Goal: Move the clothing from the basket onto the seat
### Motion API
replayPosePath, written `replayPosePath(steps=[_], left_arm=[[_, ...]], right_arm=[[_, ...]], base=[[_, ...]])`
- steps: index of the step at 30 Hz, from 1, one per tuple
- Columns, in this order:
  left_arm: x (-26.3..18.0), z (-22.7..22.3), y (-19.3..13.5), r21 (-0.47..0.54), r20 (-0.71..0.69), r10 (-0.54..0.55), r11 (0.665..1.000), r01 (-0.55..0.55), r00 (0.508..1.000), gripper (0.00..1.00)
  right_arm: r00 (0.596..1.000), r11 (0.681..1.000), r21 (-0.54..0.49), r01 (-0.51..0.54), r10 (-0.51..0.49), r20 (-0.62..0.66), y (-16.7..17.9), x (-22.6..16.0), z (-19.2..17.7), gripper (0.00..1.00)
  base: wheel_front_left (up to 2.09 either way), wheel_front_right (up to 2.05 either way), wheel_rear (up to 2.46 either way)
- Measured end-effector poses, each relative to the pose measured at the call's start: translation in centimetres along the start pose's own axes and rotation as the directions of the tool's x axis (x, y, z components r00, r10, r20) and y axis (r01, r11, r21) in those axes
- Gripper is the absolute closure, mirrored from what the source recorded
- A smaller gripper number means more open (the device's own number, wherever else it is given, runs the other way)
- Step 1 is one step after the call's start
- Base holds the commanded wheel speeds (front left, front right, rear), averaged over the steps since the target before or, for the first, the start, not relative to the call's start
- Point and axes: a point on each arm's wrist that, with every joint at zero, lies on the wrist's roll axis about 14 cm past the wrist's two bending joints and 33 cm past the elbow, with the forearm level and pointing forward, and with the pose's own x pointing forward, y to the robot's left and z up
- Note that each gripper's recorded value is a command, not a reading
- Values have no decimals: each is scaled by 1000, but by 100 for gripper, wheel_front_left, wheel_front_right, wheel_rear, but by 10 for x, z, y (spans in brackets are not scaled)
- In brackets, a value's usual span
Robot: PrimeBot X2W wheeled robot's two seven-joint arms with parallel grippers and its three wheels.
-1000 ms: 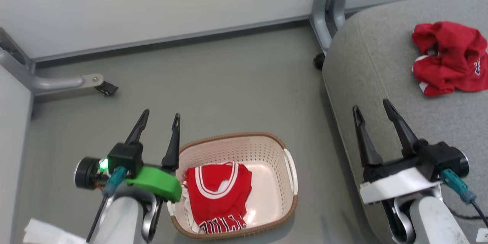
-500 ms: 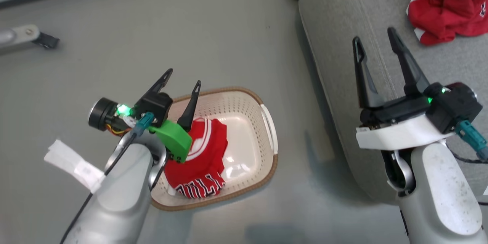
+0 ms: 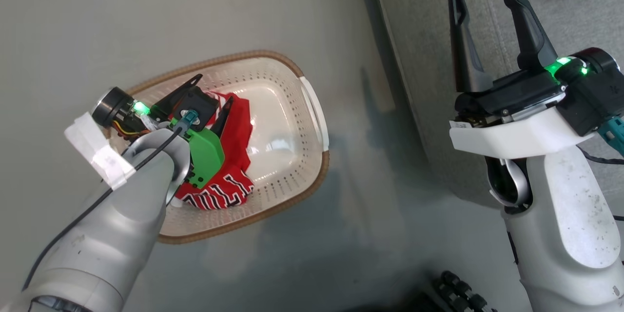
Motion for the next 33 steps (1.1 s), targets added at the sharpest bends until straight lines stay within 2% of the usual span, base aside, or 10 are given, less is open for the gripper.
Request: replayPosePath(steps=[6,12,24,33], left_arm=[[22,-50,-16,44,-158,-93,994,101,983,0],[28,-104,-15,87,-327,-132,982,168,936,0],[24,-178,-21,146,-577,-178,938,315,797,0],[15,-215,-18,98,-721,-162,939,331,673,0]], right_arm=[[998,1000,-8,16,-16,-67,-10,0,-34,0],[993,1000,-16,23,-24,-112,-17,-1,-60,0],[986,999,-21,29,-32,-163,-25,-1,-94,0],[981,999,-19,36,-39,-190,-29,-3,-114,0]], base=[[0,0,0],[0,0,0],[0,0,0],[0,0,0]])
